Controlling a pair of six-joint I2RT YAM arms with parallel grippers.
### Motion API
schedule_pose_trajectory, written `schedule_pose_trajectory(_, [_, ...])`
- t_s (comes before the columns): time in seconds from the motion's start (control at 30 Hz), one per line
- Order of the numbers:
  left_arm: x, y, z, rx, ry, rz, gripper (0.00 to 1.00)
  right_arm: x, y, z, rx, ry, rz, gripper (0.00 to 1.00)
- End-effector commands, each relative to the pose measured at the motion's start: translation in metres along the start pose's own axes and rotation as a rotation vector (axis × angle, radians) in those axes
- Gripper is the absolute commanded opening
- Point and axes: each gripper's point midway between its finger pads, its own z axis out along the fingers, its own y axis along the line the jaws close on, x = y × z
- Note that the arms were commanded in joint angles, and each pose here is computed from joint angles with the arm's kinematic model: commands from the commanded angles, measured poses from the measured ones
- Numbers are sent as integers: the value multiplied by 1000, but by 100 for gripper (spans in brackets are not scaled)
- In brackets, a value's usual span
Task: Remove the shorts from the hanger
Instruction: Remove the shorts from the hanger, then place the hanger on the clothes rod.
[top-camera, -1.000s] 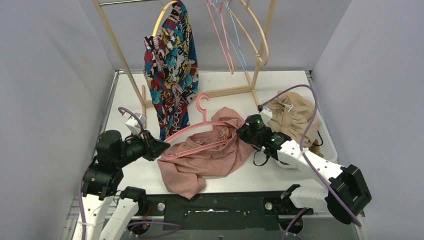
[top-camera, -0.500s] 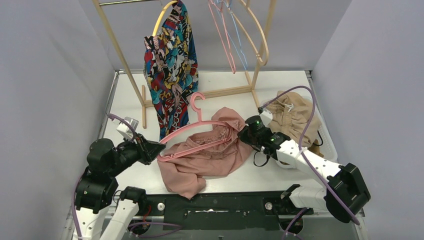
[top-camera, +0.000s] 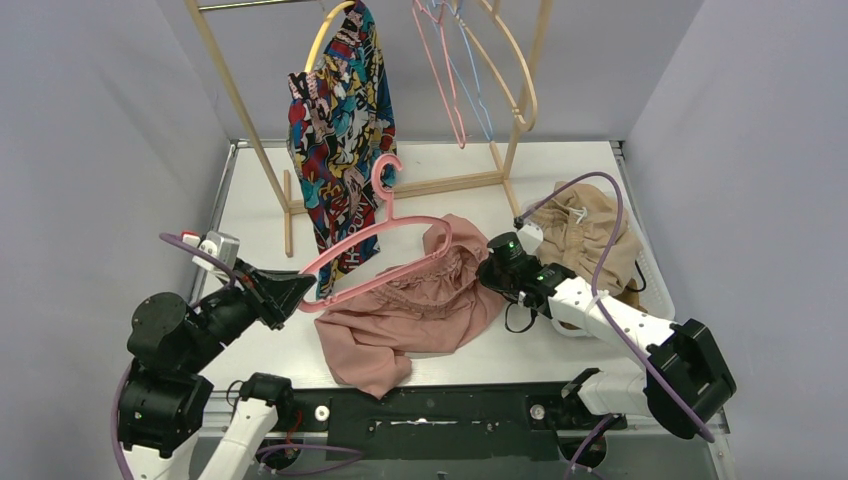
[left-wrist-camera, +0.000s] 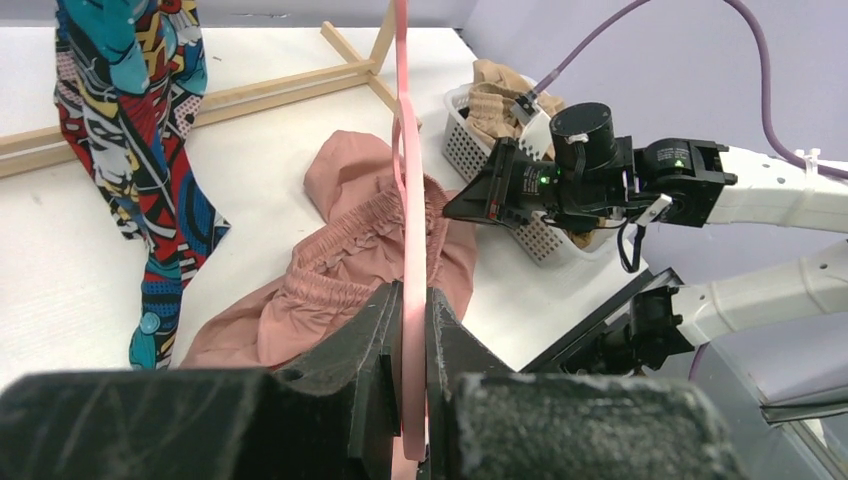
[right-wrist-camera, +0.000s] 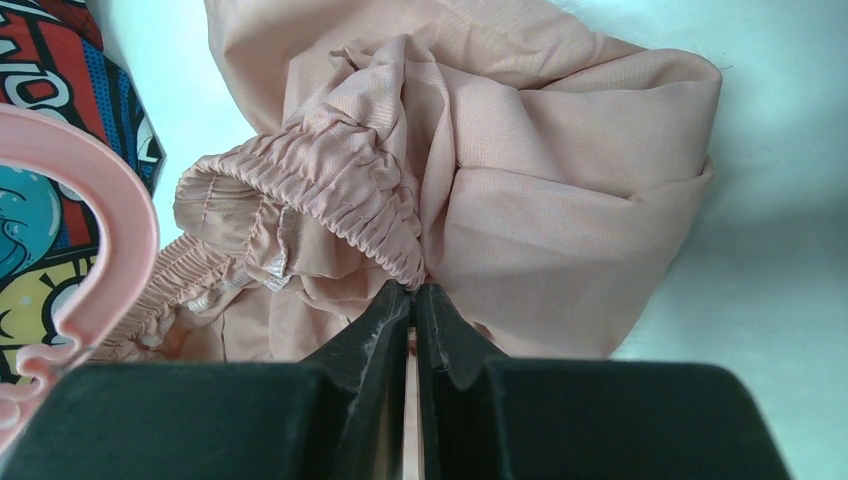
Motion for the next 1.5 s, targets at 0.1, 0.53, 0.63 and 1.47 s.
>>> schedule_pose_trajectory(0.1, [-15, 1, -20, -62, -112, 15, 0, -6, -1, -1, 1, -37, 37, 5])
schedule_pose_trajectory(0.53, [-15, 3, -24, -55, -167, 39, 0, -17, 28, -24, -111, -40, 49, 15])
schedule_pose_trajectory(0.63, [-16, -1, -23, -30, -181, 30, 0, -22, 43, -36, -171, -43, 46, 23])
schedule_pose_trajectory(1.47, [-6, 7, 7, 130, -348, 210, 0, -39, 296, -209, -1104, -291, 221, 69])
